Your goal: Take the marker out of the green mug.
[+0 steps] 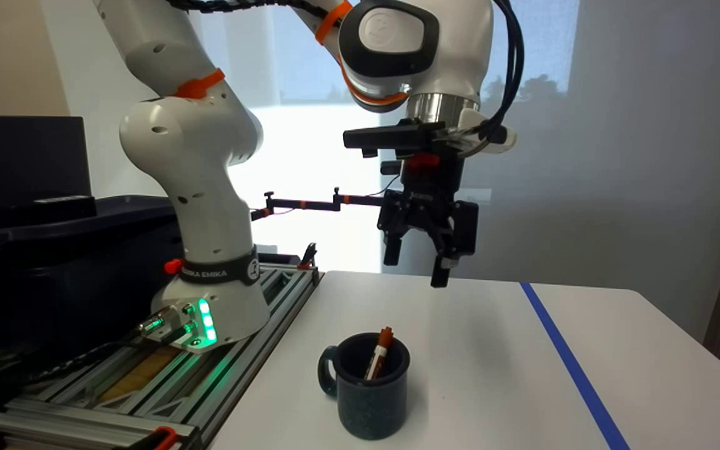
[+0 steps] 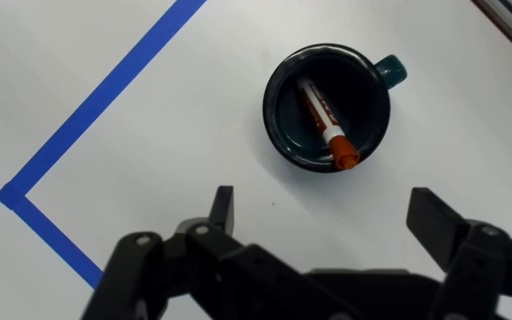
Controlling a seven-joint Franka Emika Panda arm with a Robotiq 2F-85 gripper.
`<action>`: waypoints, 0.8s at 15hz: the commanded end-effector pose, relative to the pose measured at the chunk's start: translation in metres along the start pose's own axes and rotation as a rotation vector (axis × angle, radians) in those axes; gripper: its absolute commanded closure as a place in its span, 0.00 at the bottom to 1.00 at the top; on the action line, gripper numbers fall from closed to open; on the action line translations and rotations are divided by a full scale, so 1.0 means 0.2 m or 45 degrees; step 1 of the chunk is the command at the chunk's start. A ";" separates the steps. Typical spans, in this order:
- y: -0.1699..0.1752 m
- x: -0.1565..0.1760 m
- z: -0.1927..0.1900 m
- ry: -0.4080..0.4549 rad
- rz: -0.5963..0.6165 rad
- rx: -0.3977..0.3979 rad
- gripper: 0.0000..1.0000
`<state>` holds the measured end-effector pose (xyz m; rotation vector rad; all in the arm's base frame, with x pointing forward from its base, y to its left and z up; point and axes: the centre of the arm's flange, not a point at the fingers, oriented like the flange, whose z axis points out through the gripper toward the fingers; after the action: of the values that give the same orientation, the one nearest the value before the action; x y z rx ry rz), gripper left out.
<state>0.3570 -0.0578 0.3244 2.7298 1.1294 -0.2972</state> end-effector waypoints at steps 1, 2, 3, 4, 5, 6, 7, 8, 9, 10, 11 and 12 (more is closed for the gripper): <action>-0.09 -0.08 0.13 -0.037 -0.061 -0.011 0.00; -0.10 -0.09 0.15 -0.050 -0.070 -0.002 0.00; -0.10 -0.09 0.17 -0.054 -0.079 -0.001 0.00; -0.11 -0.09 0.18 -0.062 -0.082 0.007 0.00; -0.11 -0.10 0.20 -0.070 -0.089 0.022 0.00; -0.12 -0.10 0.21 -0.078 -0.092 0.025 0.00; -0.12 -0.10 0.23 -0.080 -0.095 0.025 0.00; -0.13 -0.11 0.24 -0.089 -0.099 0.025 0.00; -0.14 -0.11 0.26 -0.094 -0.103 0.020 0.00; -0.15 -0.11 0.27 -0.100 -0.105 0.005 0.00; -0.15 -0.11 0.28 -0.106 -0.112 -0.005 0.00; -0.16 -0.11 0.29 -0.112 -0.115 -0.021 0.00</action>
<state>0.3558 -0.0666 0.2889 2.6841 1.2170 -0.4333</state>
